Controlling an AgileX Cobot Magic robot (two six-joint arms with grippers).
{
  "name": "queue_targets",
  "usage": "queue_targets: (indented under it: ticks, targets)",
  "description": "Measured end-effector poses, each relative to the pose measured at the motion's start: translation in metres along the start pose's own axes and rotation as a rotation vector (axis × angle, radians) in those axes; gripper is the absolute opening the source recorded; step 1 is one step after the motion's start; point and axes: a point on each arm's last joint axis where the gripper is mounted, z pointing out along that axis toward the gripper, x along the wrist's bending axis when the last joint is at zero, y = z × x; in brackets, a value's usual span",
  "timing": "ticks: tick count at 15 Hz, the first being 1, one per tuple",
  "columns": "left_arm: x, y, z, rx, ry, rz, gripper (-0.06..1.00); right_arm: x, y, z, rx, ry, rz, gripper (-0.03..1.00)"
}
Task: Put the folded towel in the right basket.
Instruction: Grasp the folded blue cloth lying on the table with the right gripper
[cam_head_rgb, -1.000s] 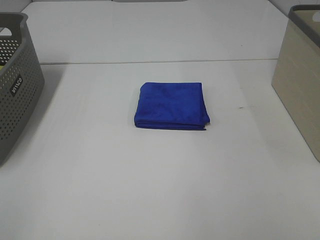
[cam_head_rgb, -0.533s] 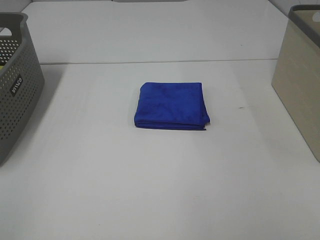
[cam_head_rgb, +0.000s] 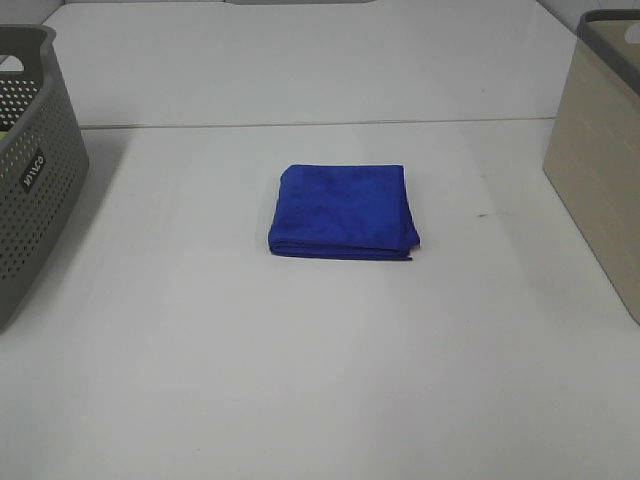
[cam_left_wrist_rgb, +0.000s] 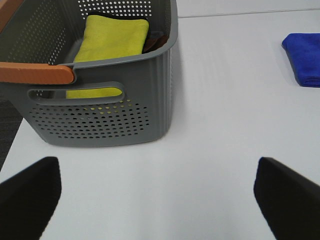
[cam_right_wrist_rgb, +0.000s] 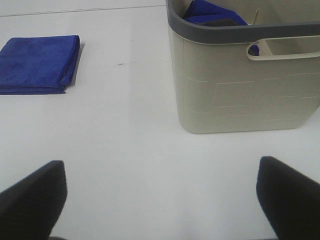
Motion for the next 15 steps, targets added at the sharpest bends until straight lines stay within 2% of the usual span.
queue_targets:
  ticks: [3, 7, 15]
  targets:
    - [0.0000, 0.0000, 0.0000, 0.000, -0.003, 0.001, 0.97, 0.0000, 0.0000, 0.0000, 0.000, 0.000, 0.000, 0.98]
    - [0.0003, -0.0002, -0.0003, -0.003, -0.070, 0.034, 0.97, 0.0000, 0.0000, 0.0000, 0.000, 0.000, 0.000, 0.98]
    - [0.0004, -0.0002, -0.0003, -0.003, -0.073, 0.036, 0.97, 0.0000, 0.0000, 0.0000, 0.000, 0.000, 0.000, 0.98]
